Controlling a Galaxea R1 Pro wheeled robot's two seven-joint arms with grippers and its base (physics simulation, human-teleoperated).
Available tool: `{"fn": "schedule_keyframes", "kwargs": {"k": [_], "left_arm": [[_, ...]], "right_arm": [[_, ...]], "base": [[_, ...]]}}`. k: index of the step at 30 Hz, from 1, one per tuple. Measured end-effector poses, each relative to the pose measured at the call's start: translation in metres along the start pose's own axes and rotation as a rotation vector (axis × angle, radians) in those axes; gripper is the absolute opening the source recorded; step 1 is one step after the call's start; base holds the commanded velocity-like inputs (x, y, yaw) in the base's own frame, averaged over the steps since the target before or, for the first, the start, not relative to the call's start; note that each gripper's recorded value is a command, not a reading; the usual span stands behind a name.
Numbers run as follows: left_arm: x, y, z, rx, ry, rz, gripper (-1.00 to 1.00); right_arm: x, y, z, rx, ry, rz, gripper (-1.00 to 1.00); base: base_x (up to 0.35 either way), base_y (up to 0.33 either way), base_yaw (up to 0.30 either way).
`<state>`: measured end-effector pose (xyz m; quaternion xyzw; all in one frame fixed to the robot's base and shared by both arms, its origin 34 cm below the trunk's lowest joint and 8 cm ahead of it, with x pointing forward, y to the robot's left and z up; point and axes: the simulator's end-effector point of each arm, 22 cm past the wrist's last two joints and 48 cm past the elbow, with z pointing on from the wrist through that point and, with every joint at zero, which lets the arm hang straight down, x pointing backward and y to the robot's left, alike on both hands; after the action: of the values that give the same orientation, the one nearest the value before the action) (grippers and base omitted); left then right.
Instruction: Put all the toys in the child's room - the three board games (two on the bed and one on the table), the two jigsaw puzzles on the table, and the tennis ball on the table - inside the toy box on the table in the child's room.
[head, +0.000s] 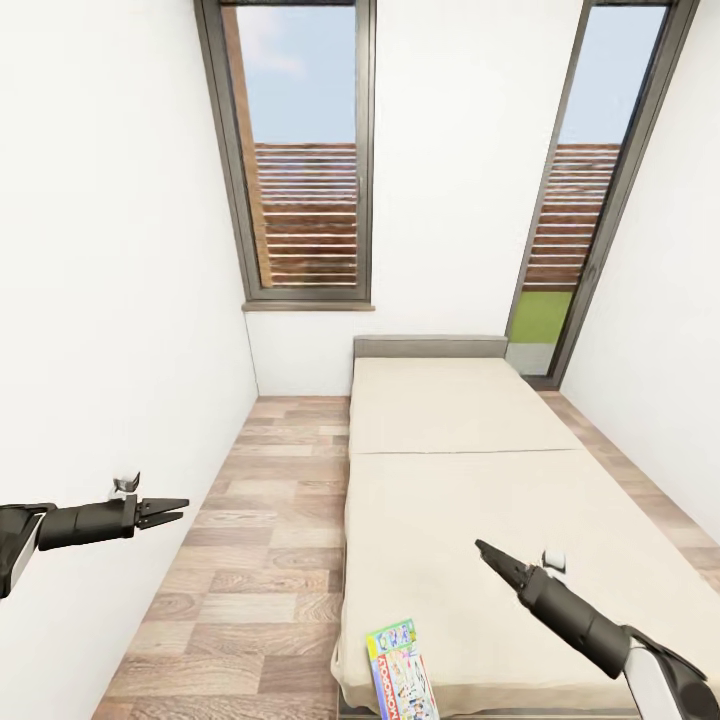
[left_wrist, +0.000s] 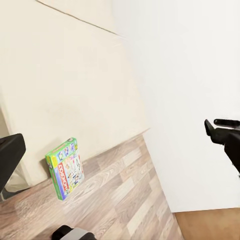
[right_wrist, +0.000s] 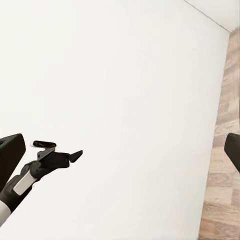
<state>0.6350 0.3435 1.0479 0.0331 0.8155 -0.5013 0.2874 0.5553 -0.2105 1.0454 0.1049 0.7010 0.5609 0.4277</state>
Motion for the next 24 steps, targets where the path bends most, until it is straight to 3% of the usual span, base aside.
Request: {"fn": "schedule_keyframes", "kwargs": {"k": [9,13,18,24], "left_arm": [[0.002,-0.001,0.007,0.010,0.005,-0.004,1.00],[0.003,0.000,0.012,0.016,0.006,-0.006,1.00],[0.003,0.003,0.014,0.017,0.006,-0.011,1.00],[0.003,0.007,0.017,0.016,0.006,-0.021,1.00]], "right_arm": [[0.024,-0.078,0.005,0.093,0.017,0.228,1.00],[0.027,-0.099,0.005,0.121,0.015,0.280,1.00],[0.028,-0.141,-0.022,0.203,-0.035,0.374,1.00],[0.024,-0.166,-0.044,0.239,-0.101,0.454,1.00]], "base": [[0.000,0.000,0.000],[0.000,0.000,0.000],[0.000,0.000,0.000],[0.000,0.000,0.000]]}}
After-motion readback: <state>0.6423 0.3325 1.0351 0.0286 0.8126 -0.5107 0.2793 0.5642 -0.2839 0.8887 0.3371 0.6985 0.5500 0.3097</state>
